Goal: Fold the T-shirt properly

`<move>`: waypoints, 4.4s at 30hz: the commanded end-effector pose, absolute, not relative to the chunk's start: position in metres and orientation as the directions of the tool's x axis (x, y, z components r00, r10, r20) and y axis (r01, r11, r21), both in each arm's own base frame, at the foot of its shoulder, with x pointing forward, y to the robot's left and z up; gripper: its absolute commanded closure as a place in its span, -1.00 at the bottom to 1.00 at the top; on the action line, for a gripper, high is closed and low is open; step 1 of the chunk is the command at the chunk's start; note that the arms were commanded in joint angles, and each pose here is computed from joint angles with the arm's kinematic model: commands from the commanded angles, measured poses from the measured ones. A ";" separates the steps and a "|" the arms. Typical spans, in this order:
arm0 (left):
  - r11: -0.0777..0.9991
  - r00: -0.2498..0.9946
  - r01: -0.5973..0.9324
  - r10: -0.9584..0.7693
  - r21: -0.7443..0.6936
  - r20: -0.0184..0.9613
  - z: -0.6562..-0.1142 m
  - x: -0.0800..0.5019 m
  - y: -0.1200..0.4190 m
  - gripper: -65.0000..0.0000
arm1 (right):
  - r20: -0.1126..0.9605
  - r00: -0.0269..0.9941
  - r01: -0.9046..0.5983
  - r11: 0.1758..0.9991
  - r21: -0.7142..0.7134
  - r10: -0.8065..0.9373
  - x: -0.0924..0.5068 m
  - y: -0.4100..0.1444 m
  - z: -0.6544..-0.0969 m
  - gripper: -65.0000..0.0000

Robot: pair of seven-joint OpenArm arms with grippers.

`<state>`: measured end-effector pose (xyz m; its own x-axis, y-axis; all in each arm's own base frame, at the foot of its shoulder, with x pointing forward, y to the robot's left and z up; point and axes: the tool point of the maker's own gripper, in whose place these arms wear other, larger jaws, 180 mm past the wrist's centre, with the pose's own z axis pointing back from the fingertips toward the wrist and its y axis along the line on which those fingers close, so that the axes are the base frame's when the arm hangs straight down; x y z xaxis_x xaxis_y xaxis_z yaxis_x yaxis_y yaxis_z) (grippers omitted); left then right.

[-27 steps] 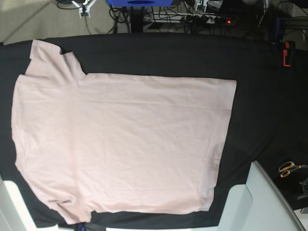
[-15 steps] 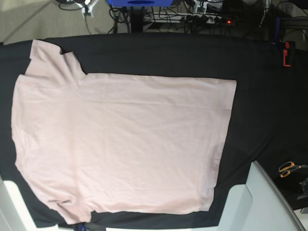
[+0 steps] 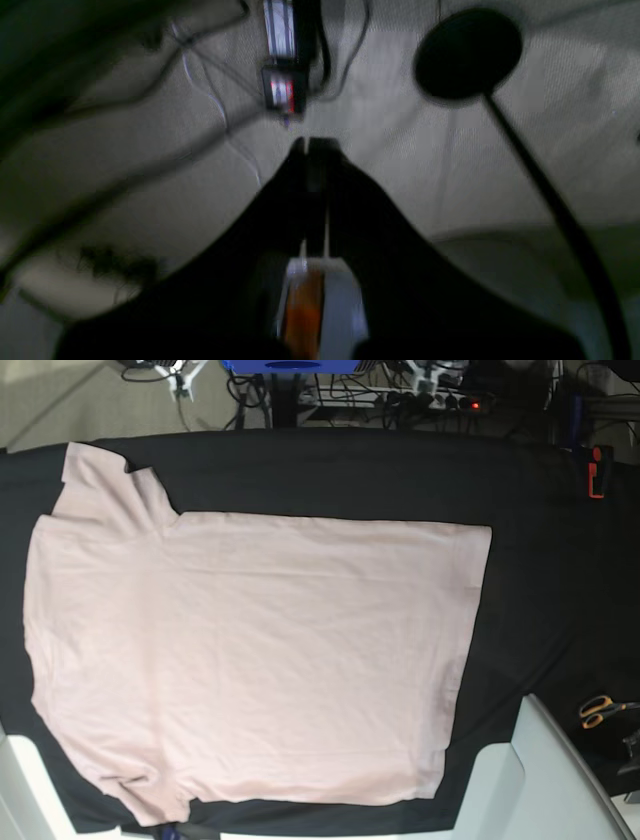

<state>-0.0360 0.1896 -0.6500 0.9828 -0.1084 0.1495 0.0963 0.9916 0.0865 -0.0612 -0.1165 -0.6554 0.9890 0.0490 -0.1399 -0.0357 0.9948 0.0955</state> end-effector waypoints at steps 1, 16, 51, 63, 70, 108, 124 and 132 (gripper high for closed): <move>0.991 0.986 0.082 -0.096 0.103 0.138 -0.645 -0.054 0.200 1.00 | -0.151 0.988 -0.031 0.995 0.095 0.045 -0.064 -0.117 -0.653 0.98; 0.995 0.814 0.008 -0.065 0.101 0.577 -0.514 0.033 0.260 1.00 | 0.066 0.991 0.123 0.989 -0.087 -0.118 0.008 -0.203 -0.523 1.00; 0.992 0.533 -0.038 -0.082 0.120 0.842 -0.375 0.159 0.283 1.00 | 0.359 0.749 0.398 0.812 0.427 -0.557 0.129 -0.321 -0.475 -0.48; 0.993 0.531 -0.059 -0.055 0.102 0.846 -0.377 0.157 0.280 1.00 | 0.295 0.819 0.322 0.820 0.474 -0.492 0.130 -0.271 -0.491 -0.15; 0.992 0.547 -0.072 -0.047 0.103 0.836 -0.383 0.153 0.284 1.00 | 0.272 0.826 0.335 0.818 0.468 -0.494 0.119 -0.271 -0.495 -0.13; 0.777 0.451 -0.397 0.628 -0.488 0.634 -0.467 0.202 0.296 0.24 | 0.239 0.847 0.327 0.820 0.469 -0.475 0.118 -0.268 -0.495 0.99; 0.828 0.571 -0.308 0.555 -0.468 0.605 -0.488 0.228 0.249 0.24 | 0.245 0.845 0.324 0.820 0.472 -0.475 0.122 -0.268 -0.495 0.99; 0.818 0.565 -0.307 0.568 -0.487 0.598 -0.488 0.233 0.240 0.25 | 0.247 0.845 0.323 0.821 0.471 -0.474 0.123 -0.269 -0.494 0.99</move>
<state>0.2373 0.2386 -0.4852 0.5388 0.5829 0.6082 -0.3066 0.8081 -0.5029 0.1211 -0.2614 -0.4978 0.8454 -0.4809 0.2326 0.3286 0.8114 0.4834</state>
